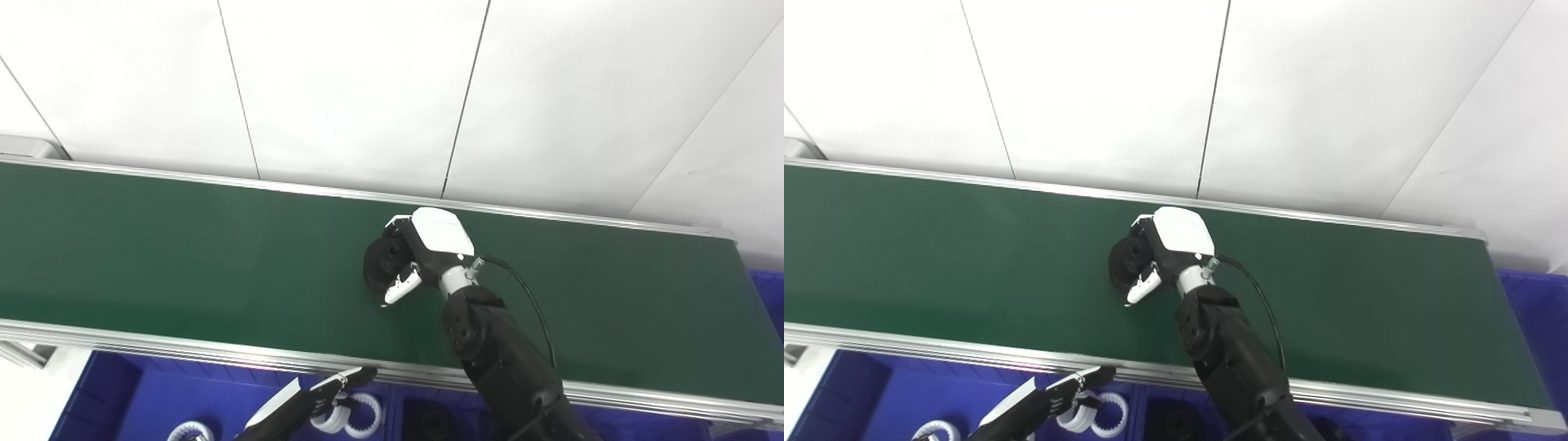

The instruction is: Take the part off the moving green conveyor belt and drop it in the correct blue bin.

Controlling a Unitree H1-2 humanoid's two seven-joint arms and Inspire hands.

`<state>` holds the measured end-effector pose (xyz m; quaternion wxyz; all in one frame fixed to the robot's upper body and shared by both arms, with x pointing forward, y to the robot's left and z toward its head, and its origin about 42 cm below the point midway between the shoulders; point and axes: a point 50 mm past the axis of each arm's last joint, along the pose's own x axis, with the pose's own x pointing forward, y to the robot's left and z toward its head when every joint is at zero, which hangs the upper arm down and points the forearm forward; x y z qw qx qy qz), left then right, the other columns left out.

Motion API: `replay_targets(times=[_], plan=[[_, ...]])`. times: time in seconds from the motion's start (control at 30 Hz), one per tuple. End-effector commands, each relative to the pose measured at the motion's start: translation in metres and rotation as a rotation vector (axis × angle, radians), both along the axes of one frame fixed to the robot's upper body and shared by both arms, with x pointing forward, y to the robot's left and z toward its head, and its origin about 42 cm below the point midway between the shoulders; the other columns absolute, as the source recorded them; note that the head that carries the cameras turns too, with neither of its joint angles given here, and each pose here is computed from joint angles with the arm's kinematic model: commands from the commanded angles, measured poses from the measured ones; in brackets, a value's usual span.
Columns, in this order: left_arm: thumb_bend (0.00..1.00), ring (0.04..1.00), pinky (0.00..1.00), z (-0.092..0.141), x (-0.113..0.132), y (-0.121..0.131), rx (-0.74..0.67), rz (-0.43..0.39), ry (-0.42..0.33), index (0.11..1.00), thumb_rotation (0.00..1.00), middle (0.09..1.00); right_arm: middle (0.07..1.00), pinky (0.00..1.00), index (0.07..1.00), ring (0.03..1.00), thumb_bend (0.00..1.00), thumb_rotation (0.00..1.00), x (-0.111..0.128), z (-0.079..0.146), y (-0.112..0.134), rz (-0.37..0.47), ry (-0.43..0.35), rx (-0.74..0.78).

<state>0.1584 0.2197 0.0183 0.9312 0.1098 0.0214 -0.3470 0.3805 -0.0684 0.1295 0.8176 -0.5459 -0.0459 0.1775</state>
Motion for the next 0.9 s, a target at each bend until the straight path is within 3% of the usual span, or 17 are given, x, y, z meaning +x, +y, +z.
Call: replay_targets(times=[0.0, 0.23, 0.5, 0.67, 0.83, 0.87], plan=[[0.98, 0.940, 0.81, 0.012, 0.003, -0.001, -0.040, 0.001, -0.064, 0.922, 0.25, 0.983, 0.513, 0.37, 0.445, 0.487, 0.52, 0.00, 0.001, 0.032, 0.010, 0.049, -0.119, 0.054], [0.98, 0.960, 0.89, 0.017, 0.000, -0.001, -0.036, -0.001, -0.080, 0.933, 0.23, 0.985, 0.520, 0.55, 0.449, 0.504, 0.51, 0.00, -0.027, 0.067, -0.001, 0.052, -0.195, 0.134], [0.95, 0.969, 0.88, 0.022, -0.008, 0.005, -0.046, -0.004, -0.081, 0.945, 0.26, 0.995, 0.525, 0.45, 0.456, 0.470, 0.52, 0.00, -0.078, 0.102, -0.034, -0.023, -0.288, 0.340], [0.94, 0.932, 0.78, 0.028, -0.009, 0.006, -0.066, -0.010, -0.092, 0.954, 0.26, 0.993, 0.515, 0.45, 0.455, 0.475, 0.52, 0.00, -0.125, 0.099, -0.063, -0.073, -0.280, 0.435], [0.93, 0.927, 0.77, 0.035, -0.008, 0.002, -0.058, -0.021, -0.124, 0.973, 0.27, 1.000, 0.507, 0.47, 0.447, 0.495, 0.52, 0.00, -0.169, 0.080, -0.080, -0.114, -0.215, 0.444], [0.93, 0.947, 0.83, 0.036, -0.008, 0.002, -0.055, -0.021, -0.129, 0.982, 0.27, 1.000, 0.509, 0.48, 0.448, 0.491, 0.52, 0.00, -0.177, 0.076, -0.082, -0.117, -0.200, 0.444]])
